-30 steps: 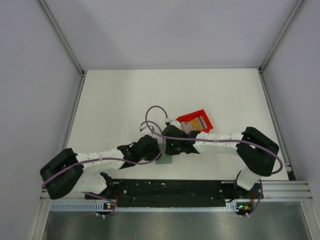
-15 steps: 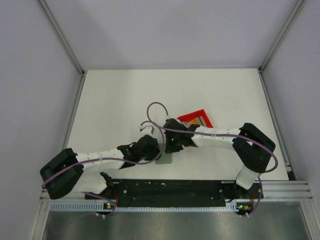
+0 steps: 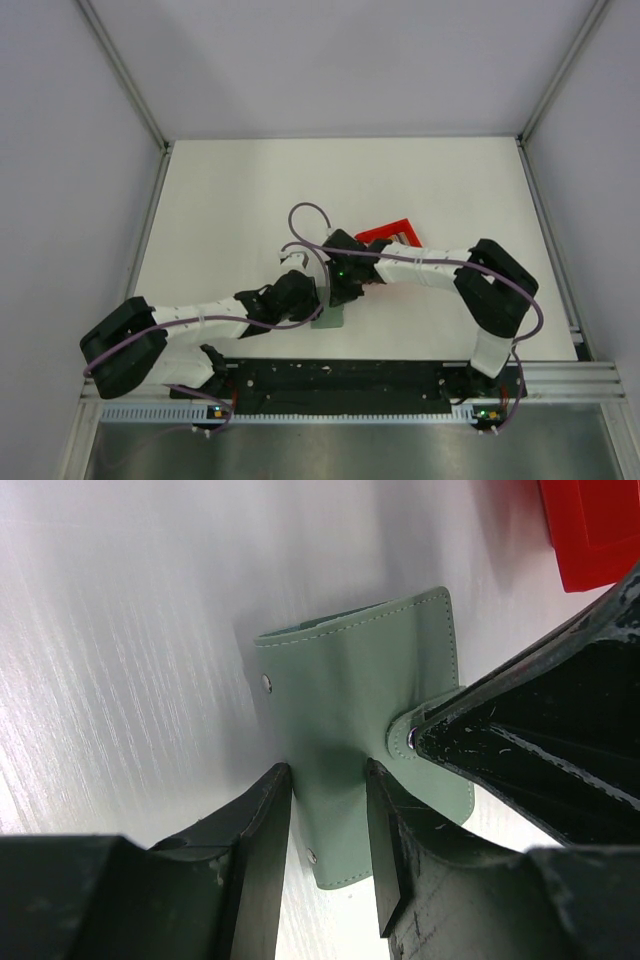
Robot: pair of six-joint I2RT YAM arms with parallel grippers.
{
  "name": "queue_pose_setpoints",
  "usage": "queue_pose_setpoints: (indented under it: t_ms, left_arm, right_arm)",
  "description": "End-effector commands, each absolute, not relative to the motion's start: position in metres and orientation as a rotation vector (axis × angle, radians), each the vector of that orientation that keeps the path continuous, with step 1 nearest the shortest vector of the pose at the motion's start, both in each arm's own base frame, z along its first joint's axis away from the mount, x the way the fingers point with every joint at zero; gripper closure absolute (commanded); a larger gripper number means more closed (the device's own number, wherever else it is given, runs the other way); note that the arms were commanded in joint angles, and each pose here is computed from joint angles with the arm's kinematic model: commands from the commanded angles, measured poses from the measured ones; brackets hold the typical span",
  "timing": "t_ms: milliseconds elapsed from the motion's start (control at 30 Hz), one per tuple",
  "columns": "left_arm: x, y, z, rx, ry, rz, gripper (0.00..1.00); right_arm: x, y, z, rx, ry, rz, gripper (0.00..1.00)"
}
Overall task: Put the credit cards into the card holder
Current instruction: Close the card holder at the center of the board.
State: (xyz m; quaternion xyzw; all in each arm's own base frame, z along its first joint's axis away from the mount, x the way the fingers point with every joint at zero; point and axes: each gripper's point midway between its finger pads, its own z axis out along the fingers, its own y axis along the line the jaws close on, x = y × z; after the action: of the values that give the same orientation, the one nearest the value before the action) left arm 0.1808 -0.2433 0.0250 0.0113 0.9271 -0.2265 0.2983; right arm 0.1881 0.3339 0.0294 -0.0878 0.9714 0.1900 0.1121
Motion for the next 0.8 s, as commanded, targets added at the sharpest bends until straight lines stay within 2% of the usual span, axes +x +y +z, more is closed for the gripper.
queue_pose_setpoints:
  t_ms: [0, 267, 633, 767]
  left_arm:
    - [0.176, -0.247, 0.02, 0.048, 2.476, -0.63, 0.6]
    - [0.176, -0.246, 0.02, 0.047, 2.477, -0.631, 0.6]
    - [0.181, -0.248, 0.026, 0.046, 2.455, -0.628, 0.59]
    - [0.182, -0.247, 0.03, 0.065, 2.461, -0.604, 0.59]
  right_arm:
    - [0.189, 0.297, -0.026, -0.293, 2.921, 0.253, 0.92]
    - [0.19, 0.291, -0.032, -0.313, 2.939, 0.21, 0.92]
    - [0.216, 0.31, 0.032, -0.347, 2.712, 0.388, 0.86]
    - [0.216, 0.312, 0.039, -0.335, 2.677, 0.438, 0.85]
